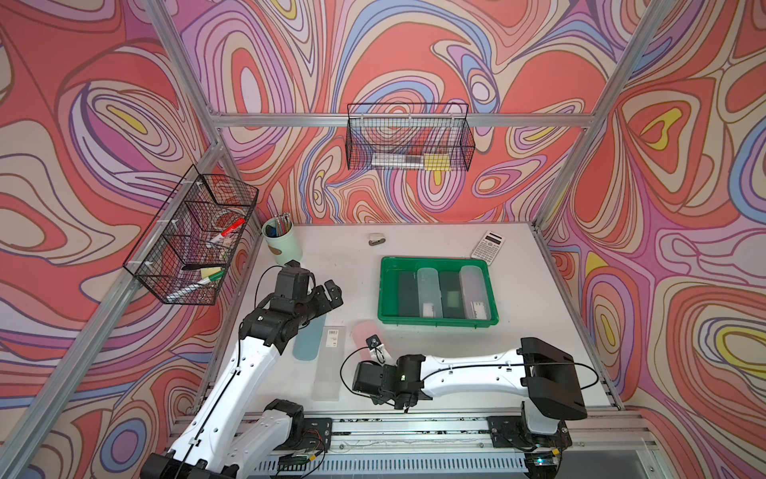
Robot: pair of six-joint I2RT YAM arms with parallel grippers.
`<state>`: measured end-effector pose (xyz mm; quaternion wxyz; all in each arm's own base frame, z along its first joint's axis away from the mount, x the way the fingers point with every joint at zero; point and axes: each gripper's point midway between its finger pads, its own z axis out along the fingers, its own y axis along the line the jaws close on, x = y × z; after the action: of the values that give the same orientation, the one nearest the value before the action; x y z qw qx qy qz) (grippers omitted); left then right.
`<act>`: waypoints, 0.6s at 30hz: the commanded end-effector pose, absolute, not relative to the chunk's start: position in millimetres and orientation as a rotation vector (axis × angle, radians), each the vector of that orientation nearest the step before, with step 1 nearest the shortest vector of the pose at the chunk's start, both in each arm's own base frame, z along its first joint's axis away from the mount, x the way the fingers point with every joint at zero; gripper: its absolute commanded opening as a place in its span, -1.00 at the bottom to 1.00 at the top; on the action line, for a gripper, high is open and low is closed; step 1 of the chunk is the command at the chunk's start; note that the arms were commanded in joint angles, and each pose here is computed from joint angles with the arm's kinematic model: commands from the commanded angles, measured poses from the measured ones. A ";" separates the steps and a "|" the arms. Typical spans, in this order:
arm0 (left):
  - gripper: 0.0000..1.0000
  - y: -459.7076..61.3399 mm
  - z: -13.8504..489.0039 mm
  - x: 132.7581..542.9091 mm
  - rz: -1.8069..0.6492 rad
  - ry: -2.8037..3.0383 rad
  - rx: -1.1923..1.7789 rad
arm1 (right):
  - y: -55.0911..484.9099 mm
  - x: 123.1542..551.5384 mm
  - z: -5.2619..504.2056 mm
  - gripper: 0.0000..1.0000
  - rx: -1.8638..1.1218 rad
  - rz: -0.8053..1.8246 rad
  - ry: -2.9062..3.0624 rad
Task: Put the pencil case into the storage box
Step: Pick up the pencil case from the center of the board.
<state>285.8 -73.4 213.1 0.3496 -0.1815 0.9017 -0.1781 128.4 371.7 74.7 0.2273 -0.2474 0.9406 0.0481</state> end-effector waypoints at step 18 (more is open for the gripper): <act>0.98 -110.2 264.0 283.2 -0.422 2.302 -0.289 | 350.1 177.1 188.3 0.42 -0.529 0.241 2.386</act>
<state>282.9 -107.4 254.8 0.3749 -0.1231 0.9027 -0.1714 155.2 363.5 163.9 0.3083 -0.2239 0.9192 0.0990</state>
